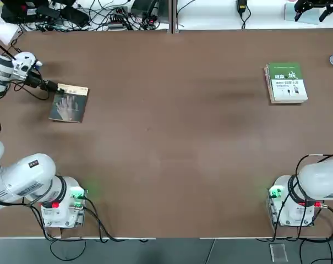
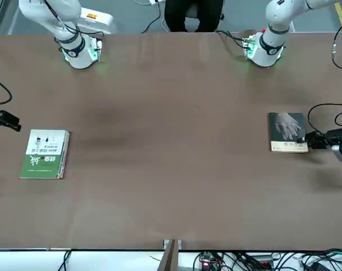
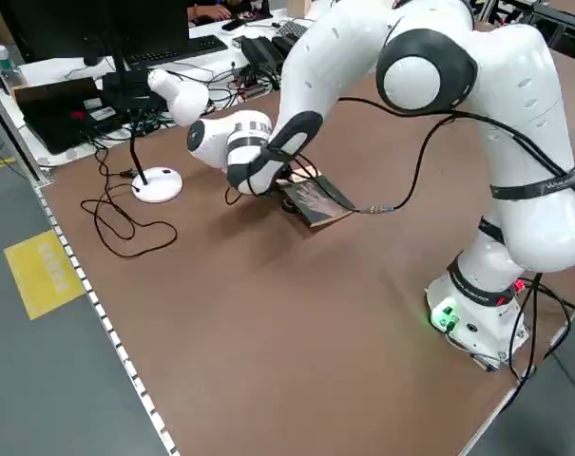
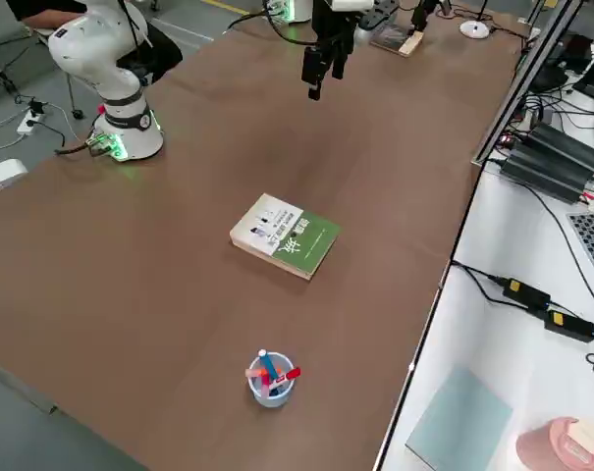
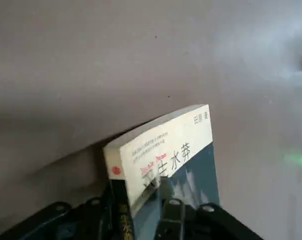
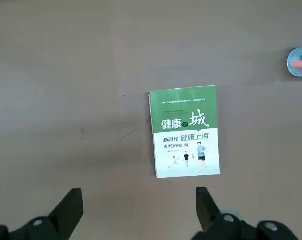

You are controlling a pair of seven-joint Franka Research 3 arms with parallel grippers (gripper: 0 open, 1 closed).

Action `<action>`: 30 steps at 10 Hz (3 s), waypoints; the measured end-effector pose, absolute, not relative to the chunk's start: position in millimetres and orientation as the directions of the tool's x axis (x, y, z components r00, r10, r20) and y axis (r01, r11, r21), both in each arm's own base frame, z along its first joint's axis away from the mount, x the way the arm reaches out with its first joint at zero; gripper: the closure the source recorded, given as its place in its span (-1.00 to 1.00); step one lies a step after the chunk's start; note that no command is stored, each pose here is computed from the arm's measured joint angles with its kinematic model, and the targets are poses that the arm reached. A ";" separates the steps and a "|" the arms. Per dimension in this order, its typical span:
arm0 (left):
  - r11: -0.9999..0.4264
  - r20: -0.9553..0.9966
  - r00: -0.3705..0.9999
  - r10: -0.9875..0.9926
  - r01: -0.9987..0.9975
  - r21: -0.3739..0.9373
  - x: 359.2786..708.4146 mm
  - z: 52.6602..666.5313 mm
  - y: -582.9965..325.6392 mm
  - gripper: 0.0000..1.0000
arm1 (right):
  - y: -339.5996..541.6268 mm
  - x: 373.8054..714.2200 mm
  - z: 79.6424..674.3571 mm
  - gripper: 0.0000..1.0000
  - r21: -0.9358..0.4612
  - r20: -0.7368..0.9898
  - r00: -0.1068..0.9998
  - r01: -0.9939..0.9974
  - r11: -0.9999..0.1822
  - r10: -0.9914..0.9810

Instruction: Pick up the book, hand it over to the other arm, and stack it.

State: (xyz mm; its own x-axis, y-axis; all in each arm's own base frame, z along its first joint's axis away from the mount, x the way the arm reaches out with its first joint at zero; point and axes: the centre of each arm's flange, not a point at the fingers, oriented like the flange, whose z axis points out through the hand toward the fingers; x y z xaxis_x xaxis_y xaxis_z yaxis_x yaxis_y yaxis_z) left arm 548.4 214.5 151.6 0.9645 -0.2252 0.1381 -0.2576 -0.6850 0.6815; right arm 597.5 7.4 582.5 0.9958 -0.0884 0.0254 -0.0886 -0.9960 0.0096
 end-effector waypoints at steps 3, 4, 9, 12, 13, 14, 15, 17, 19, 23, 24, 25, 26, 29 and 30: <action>-0.657 0.131 0.965 -0.228 -0.252 0.710 544.8 155.2 217.9 0.96 | 7.4 597.5 582.5 -1.00 0.010 0.025 0.996 -0.089 -0.996 -0.088; -0.657 0.131 0.965 -0.227 -0.251 0.711 544.4 155.3 218.7 0.96 | 7.4 597.5 582.5 -1.00 0.010 0.025 0.996 -0.089 -0.996 -0.088; -0.637 0.134 0.962 -0.239 -0.260 0.726 548.3 163.3 218.1 0.98 | 7.3 597.5 582.5 -1.00 0.010 0.025 0.996 -0.089 -0.996 -0.089; -0.610 0.107 0.965 -0.238 -0.234 0.757 556.0 180.1 213.4 0.98 | 7.3 597.5 582.5 -1.00 0.009 0.025 0.996 -0.089 -0.996 -0.089; -0.598 0.092 0.967 -0.239 -0.221 0.770 560.5 189.1 209.6 0.98 | 7.4 597.5 582.5 -1.00 0.009 0.025 0.996 -0.089 -0.996 -0.089; -0.588 0.078 0.967 -0.242 -0.210 0.781 566.2 199.5 204.7 0.98 | 7.7 597.5 582.5 -1.00 0.006 0.025 0.996 -0.089 -0.996 -0.089; -0.579 0.062 0.967 -0.246 -0.198 0.791 572.1 210.8 198.7 0.98 | 8.6 597.5 582.5 -1.00 -0.003 0.024 0.996 -0.090 -0.996 -0.090; -0.559 0.027 0.966 -0.258 -0.172 0.811 585.3 236.9 182.2 0.98 | 10.1 597.5 582.4 -1.00 -0.019 0.022 0.996 -0.091 -0.996 -0.092; -0.546 0.002 0.963 -0.271 -0.155 0.823 598.6 266.1 161.8 0.98 | 11.2 597.4 582.5 -1.00 -0.030 0.021 0.995 -0.092 -0.995 -0.093; -0.543 -0.050 0.959 -0.277 -0.114 0.832 624.9 319.7 109.1 0.98 | 18.9 596.8 582.4 -1.00 -0.109 0.006 0.995 -0.099 -0.989 -0.101; -0.542 -0.066 0.960 -0.272 -0.096 0.835 631.8 332.0 92.8 0.98 | 21.1 596.5 582.4 -1.00 -0.133 0.000 0.995 -0.102 -0.986 -0.103; -0.534 -0.083 0.961 -0.262 -0.073 0.842 637.6 342.9 76.0 0.98 | 23.1 595.8 582.1 -1.00 -0.152 -0.009 0.995 -0.104 -0.983 -0.104; -0.520 -0.099 0.962 -0.253 -0.049 0.853 642.0 351.8 59.6 0.98 | 24.6 594.7 581.5 -1.00 -0.168 -0.021 0.994 -0.106 -0.980 -0.104; -0.492 -0.145 0.960 -0.238 0.009 0.871 650.0 368.1 12.5 0.98 | 29.3 589.6 578.6 -1.00 -0.216 -0.072 0.993 -0.108 -0.970 -0.094; -0.497 -0.159 0.961 -0.228 0.026 0.868 653.3 374.0 -2.7 0.98 | 31.0 587.8 577.5 -1.00 -0.235 -0.088 0.993 -0.099 -0.967 -0.080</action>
